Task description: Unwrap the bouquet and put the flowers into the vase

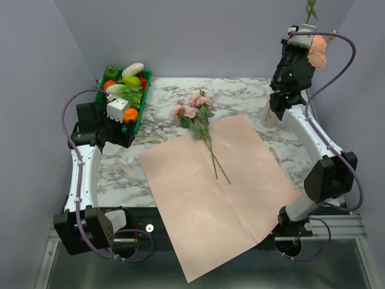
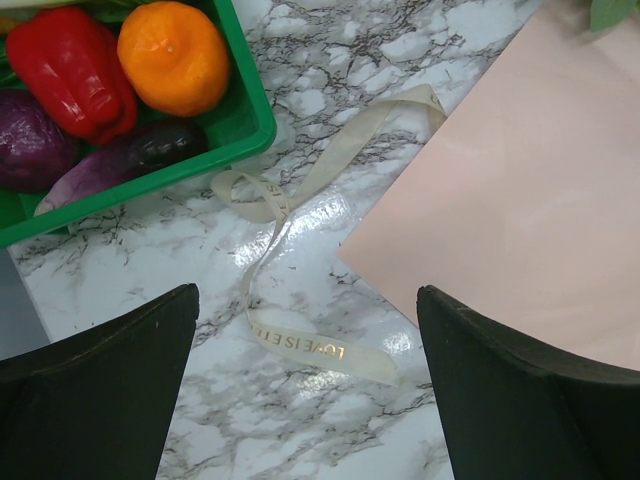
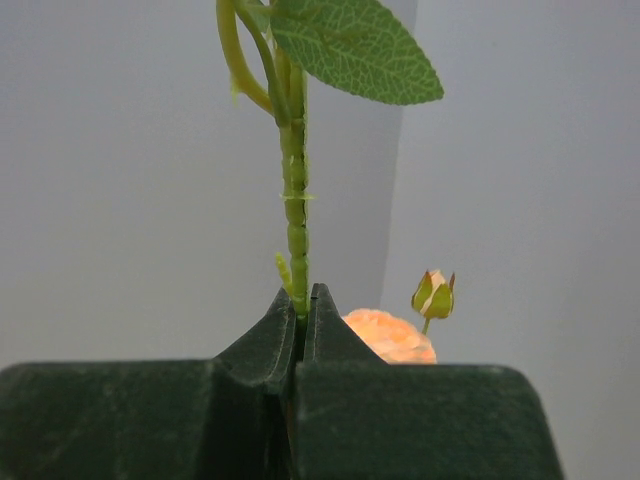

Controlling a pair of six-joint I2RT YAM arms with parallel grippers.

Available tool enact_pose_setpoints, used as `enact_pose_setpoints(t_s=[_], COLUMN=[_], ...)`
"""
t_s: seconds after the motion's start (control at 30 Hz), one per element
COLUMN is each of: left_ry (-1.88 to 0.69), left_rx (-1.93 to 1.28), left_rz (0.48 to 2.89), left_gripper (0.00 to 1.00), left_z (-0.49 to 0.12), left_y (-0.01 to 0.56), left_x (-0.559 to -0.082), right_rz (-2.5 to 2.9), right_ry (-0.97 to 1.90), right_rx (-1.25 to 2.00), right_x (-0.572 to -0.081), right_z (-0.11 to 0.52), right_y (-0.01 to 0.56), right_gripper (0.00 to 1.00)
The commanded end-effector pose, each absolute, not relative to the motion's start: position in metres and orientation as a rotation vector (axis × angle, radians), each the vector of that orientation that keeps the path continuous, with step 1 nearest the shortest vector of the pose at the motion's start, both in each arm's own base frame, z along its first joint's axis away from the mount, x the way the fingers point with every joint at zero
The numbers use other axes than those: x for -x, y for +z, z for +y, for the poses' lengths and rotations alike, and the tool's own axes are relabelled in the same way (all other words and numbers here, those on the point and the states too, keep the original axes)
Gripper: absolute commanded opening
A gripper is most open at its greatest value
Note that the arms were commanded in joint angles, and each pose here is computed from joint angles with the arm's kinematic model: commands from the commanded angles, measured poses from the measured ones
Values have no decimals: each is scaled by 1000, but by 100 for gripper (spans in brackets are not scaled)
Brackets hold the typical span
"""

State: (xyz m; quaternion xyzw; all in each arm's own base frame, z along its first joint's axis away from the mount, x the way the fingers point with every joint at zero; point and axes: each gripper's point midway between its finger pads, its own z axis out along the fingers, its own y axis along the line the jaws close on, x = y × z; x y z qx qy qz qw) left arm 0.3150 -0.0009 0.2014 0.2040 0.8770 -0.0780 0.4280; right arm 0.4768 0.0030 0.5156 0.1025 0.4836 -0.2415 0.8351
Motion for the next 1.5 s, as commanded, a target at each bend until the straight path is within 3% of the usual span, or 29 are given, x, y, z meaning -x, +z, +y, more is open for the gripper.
enact_pose_setpoints(t_s=[0.0, 0.27, 0.3, 0.43, 0.57, 0.8, 1.1, 1.2, 1.47], left_ry=[-180, -160, -158, -158, -167, -179, -190, -185, -184], left_rx=[-517, -524, -522, -522, -514, -500, -490, -486, -480], left_rz=[2175, 2175, 2174, 2170, 2170, 2155, 2146, 2142, 2144], left_gripper=[99, 99, 99, 99, 99, 99, 99, 99, 99], left_z=[2, 4, 5, 5, 4, 1, -2, -3, -4], left_y=[208, 207, 207, 208, 208, 215, 223, 223, 223], left_x=[-317, -316, -316, -317, -316, -315, -307, -303, -297], right_rz=[1006, 1097, 1119, 1224, 1267, 1353, 1624, 1757, 2082], right_ry=[-497, -527, -529, -498, -416, -349, -97, 89, 202], right_rx=[-266, -281, -296, -296, -282, -238, 50, 213, 536], right_x=[-483, -489, -487, -480, -465, -420, -365, -354, -348], right_z=[-2, -6, -8, -8, 0, 44, 160, 201, 258], right_y=[499, 457, 450, 422, 409, 393, 298, 255, 171], right_gripper=[1, 1, 16, 58, 74, 79, 79, 76, 62])
